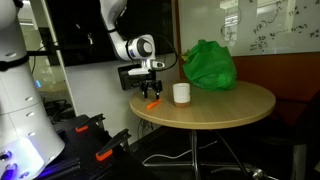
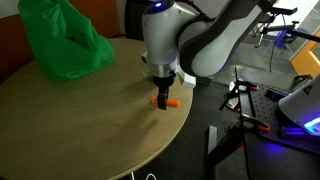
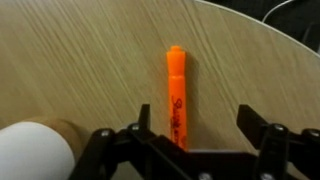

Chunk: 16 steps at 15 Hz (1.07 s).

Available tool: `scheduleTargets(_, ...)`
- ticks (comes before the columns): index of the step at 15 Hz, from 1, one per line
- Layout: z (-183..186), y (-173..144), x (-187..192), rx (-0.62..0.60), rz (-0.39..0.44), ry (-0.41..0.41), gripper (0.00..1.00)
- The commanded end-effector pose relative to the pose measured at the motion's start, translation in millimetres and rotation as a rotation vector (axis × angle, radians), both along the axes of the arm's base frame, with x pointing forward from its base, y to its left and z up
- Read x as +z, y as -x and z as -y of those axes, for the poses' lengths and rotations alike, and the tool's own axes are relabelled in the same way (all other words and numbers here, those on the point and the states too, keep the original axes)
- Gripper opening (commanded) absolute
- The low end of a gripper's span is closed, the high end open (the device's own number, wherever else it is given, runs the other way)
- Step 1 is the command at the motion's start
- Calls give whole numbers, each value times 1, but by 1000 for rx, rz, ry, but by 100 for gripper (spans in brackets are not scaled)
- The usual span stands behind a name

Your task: Put the sharpie in the bowl

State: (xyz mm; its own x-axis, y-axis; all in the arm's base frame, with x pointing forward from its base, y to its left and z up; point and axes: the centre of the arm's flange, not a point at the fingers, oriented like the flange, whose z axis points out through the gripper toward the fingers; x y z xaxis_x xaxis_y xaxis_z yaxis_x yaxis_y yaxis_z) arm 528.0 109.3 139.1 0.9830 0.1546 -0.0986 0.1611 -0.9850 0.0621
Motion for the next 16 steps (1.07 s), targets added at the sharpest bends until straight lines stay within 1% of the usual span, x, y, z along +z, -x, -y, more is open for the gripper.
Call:
scheduleTargets(1,-5,-19,-14,-35,-1,55,68)
scheduleTargets(3,-2,-23,-17,-45,6,65,55)
scheduleTargets(4,0,-24,-18,-42,-4,57,46)
scheduleTargets(6,0,-23,-21,-35,-13,45,31)
scheduleTargets(10,-5,-20,-17,-6,-10,42,2)
scheduleTargets(11,-5,-19,-15,6,-11,37,1)
scheduleTargets(12,-3,-19,-11,40,-7,27,5)
scheduleTargets(13,-1,-19,-7,73,0,14,5)
scheduleTargets(16,5,-18,19,251,25,-56,5)
